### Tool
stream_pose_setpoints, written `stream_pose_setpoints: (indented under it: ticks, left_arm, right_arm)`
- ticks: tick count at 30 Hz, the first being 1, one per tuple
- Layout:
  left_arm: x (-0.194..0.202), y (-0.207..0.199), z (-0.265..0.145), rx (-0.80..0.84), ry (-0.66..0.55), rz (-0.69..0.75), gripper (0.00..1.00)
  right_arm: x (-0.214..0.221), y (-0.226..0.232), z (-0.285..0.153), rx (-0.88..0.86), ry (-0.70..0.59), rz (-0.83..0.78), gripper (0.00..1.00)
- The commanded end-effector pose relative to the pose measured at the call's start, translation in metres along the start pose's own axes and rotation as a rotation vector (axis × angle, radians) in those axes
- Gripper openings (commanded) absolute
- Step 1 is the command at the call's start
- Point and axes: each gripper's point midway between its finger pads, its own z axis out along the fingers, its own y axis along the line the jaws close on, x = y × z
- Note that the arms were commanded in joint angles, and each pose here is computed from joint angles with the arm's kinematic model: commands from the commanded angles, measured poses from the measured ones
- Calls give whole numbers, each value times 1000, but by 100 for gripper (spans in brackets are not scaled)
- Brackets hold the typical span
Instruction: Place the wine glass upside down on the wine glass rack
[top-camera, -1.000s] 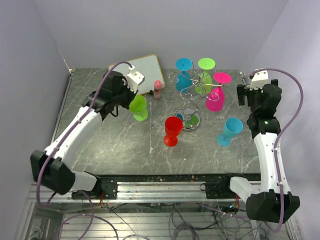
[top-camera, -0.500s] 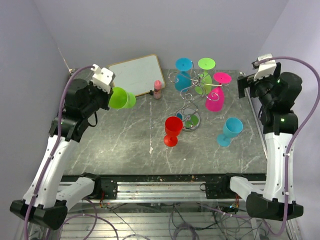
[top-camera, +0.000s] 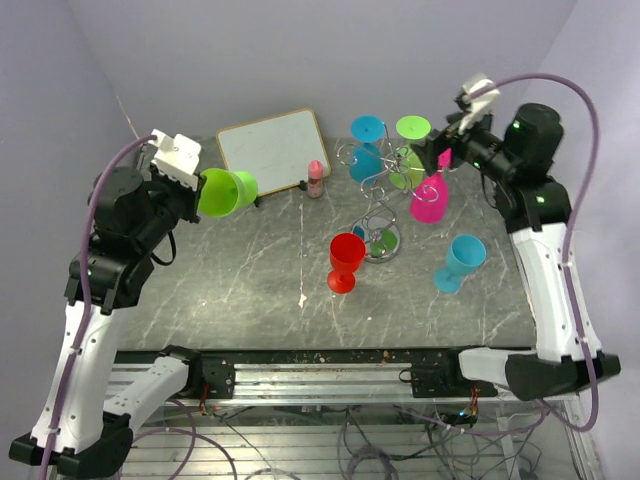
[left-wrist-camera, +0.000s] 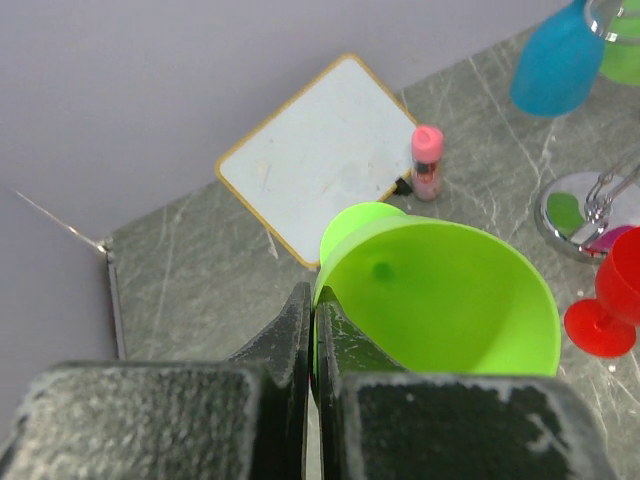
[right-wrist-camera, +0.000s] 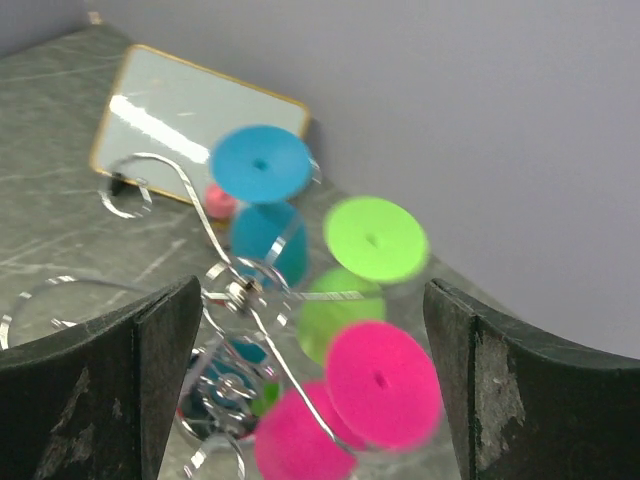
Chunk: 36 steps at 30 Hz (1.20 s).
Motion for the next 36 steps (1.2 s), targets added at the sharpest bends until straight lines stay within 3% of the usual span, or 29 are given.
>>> stream_pose_setpoints:
  ticks: [1,10,16,22,29,36]
  left_arm:
    - [-39,1,-16,32,-87,59,7]
    - [-89,-10,-20,130,-192,56,7]
    - [-128,-17,-35,166,-373,20,7]
    - [-131,-24,-40,202,-391,-33,7]
    - [-135,-23,-49,201,-410,-26,7]
    - [-130,-24,-56,206,-420,-47,7]
  right_arm:
    - [-31,37,30,-159,-92,3,91]
    - [-57,128,69,-463,-138,102,88]
    - [-63,194,85,-644,-105,246,86]
    - [-63,245,101,-773,-61,317,79]
    - [-60,272,99,-845,-36,379,75]
    - [-64,283,102,-877,-31,436,57]
